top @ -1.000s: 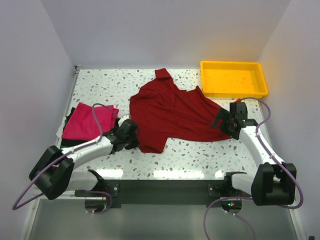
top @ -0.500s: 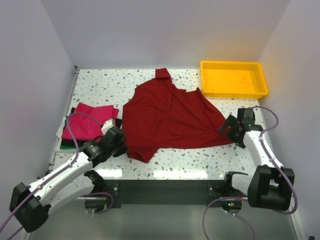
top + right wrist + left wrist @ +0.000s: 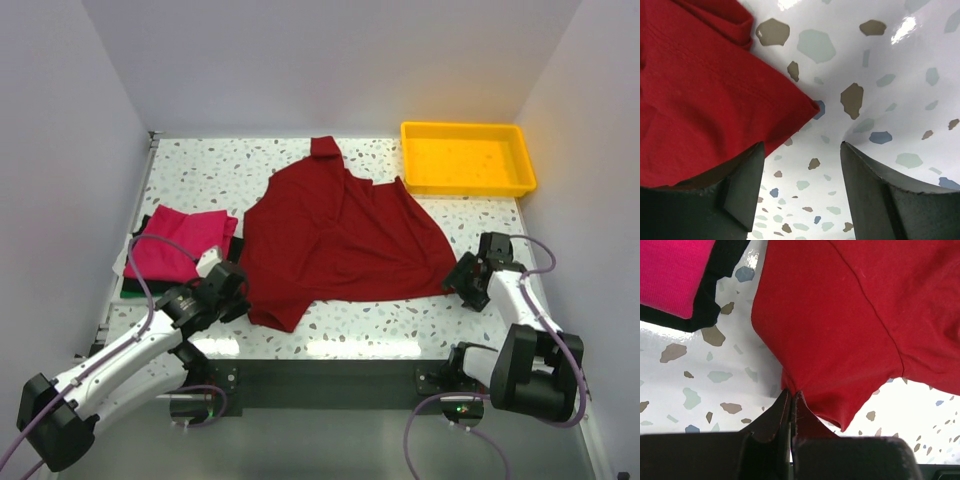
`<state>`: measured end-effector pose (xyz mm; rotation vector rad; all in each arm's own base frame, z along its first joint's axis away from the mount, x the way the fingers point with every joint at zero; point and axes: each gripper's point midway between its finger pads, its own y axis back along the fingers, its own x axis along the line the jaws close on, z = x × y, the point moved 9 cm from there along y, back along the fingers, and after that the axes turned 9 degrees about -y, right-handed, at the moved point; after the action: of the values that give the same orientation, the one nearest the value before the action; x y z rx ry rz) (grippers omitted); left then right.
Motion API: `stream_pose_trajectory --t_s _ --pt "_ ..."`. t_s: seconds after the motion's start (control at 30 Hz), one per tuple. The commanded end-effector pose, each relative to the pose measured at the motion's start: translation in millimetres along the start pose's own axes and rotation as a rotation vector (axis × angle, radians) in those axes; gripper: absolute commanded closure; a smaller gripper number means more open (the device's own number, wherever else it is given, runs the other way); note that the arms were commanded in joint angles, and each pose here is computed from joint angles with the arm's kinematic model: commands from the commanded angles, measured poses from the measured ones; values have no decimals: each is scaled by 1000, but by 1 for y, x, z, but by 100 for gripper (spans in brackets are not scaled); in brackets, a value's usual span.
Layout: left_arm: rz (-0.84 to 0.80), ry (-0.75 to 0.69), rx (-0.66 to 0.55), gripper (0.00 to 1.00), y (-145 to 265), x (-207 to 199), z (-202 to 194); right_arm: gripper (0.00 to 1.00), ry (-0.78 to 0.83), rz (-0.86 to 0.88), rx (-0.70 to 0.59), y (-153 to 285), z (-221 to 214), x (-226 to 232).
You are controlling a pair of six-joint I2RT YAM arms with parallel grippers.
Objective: Fold and stack the t-shirts
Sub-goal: Flatten the tshirt out
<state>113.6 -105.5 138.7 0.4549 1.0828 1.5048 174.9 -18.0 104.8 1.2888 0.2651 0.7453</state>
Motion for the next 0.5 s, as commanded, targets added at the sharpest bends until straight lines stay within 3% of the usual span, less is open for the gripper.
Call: stream_pose_trajectory --t_s 0.0,0.1,0.27,0.47 --pt "17 20 -9 100 0 4 -2 36 -14 42 45 -2 -7 2" --pt "23 19 -13 100 0 5 -2 37 -14 63 84 -1 -15 -1" --pt "29 24 -24 100 -1 8 -3 48 -29 32 -18 -2 -2 1" --pt "-4 15 -49 100 2 6 1 53 -27 43 -19 -20 2 6"
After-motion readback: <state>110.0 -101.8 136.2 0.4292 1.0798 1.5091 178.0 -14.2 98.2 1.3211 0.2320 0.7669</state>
